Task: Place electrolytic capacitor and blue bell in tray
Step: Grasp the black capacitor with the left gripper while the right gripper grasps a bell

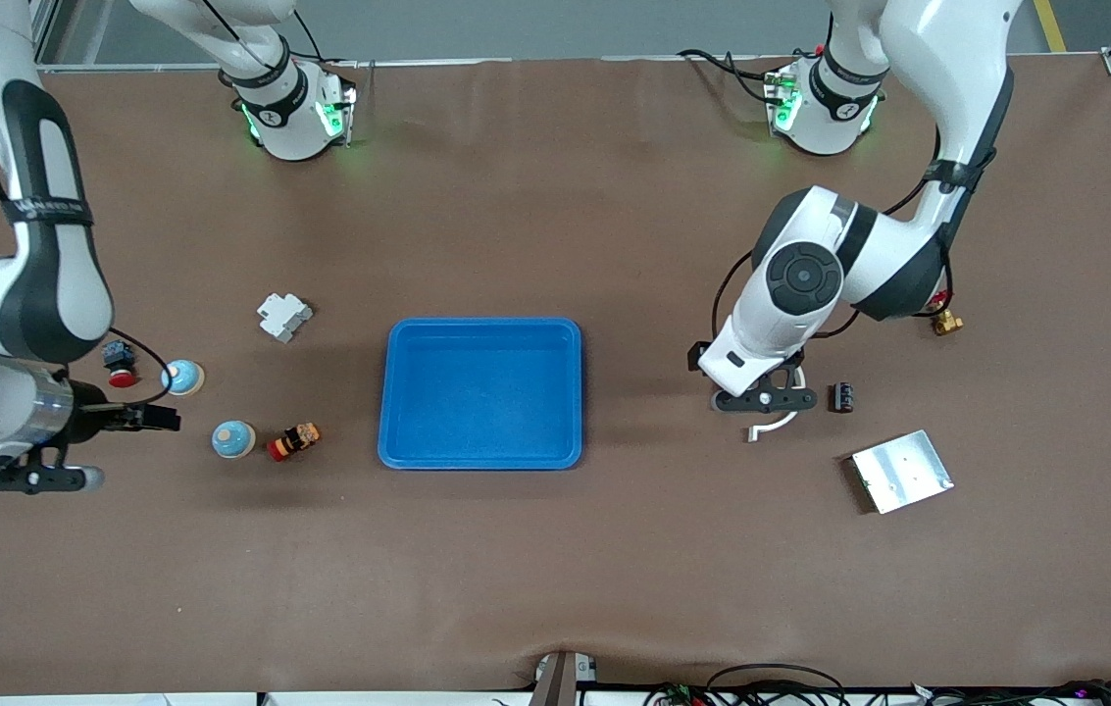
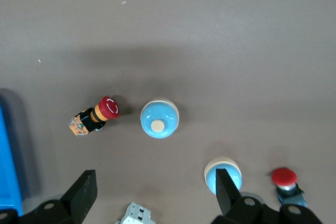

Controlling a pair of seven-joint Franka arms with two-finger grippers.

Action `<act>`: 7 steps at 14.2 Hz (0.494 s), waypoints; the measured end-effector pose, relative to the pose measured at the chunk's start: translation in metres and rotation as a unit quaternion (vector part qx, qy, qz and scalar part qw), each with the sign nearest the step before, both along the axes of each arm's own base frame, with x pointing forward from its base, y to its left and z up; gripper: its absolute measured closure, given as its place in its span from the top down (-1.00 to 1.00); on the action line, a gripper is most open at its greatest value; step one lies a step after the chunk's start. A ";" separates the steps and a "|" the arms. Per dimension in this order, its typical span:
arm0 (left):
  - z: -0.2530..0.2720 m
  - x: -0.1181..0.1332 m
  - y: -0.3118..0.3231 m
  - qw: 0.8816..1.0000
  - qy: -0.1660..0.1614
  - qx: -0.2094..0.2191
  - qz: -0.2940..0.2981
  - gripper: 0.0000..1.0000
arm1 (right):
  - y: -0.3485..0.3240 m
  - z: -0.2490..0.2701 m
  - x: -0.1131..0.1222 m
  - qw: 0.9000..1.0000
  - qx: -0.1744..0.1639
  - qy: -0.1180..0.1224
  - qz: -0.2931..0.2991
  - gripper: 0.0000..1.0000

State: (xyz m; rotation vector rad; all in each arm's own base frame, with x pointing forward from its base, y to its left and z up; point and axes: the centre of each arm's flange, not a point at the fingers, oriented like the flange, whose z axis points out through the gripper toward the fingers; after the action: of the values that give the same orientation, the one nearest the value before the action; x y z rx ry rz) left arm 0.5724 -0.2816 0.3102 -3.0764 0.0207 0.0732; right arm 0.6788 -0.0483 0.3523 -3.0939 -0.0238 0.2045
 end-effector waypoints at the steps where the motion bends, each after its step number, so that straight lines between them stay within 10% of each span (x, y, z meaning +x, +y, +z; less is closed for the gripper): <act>1: -0.008 0.000 0.000 1.000 -0.007 0.005 -0.006 1.00 | 0.000 -0.014 0.001 1.000 0.001 0.000 0.011 1.00; 7: -0.055 -0.010 0.002 0.999 -0.033 -0.001 -0.023 1.00 | 0.010 -0.094 -0.002 0.996 0.005 -0.021 0.091 1.00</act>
State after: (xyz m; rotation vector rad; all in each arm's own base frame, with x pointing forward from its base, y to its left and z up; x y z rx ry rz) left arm 0.5628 -0.2799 0.2550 -3.0762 0.0894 -0.0309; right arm 0.6767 -0.0384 0.2588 -3.0847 -0.3064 0.1443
